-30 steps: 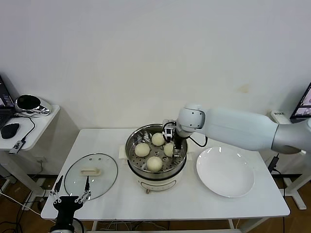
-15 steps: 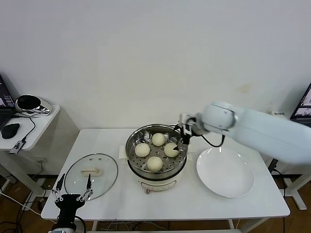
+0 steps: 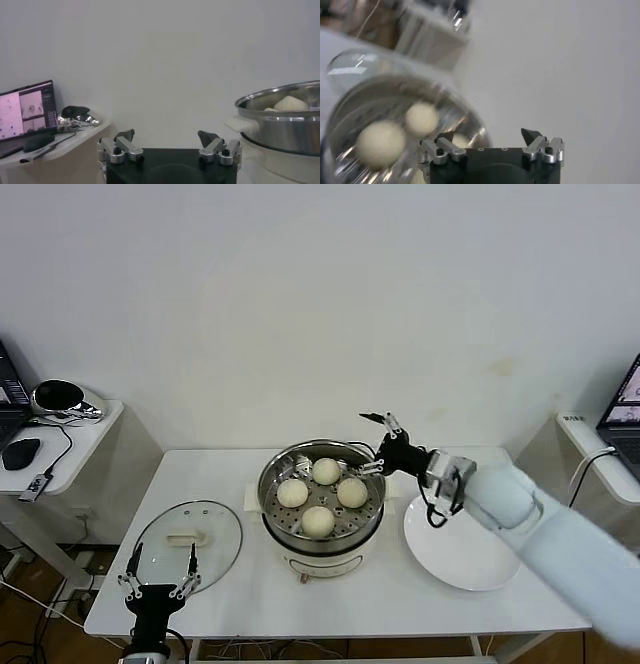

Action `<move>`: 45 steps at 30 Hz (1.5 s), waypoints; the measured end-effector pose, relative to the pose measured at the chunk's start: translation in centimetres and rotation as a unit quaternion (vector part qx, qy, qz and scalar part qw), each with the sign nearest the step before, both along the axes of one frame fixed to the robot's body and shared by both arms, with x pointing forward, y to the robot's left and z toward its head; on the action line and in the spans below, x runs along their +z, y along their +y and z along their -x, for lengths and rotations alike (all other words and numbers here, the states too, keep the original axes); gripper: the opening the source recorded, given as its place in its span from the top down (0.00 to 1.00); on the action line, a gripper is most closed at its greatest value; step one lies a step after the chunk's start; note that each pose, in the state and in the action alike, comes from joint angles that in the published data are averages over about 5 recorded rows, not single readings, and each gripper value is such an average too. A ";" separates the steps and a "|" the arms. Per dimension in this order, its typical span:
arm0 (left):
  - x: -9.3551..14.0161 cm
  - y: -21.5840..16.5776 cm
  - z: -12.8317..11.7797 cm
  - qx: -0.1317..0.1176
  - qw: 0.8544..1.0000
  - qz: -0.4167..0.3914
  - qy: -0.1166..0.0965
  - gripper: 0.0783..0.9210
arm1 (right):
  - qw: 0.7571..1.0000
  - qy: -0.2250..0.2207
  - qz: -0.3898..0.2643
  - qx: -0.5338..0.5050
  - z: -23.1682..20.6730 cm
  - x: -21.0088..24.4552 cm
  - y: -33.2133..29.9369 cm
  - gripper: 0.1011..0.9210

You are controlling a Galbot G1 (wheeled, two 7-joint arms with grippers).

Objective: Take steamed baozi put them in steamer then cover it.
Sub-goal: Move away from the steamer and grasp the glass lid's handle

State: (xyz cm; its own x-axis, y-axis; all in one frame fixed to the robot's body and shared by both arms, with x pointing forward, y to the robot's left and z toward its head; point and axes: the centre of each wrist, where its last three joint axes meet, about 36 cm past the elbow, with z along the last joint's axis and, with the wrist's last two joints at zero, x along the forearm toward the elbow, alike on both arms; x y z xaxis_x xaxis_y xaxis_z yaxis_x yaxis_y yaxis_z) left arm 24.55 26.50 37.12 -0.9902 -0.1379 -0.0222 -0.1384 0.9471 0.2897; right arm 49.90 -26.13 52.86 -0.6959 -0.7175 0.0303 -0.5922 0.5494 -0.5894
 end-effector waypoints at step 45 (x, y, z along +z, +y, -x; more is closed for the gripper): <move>-7.8 11.6 -11.3 -0.120 0.733 -0.663 0.095 0.12 | 0.835 -0.054 -0.196 -0.511 25.8 -14.8 -13.7 0.12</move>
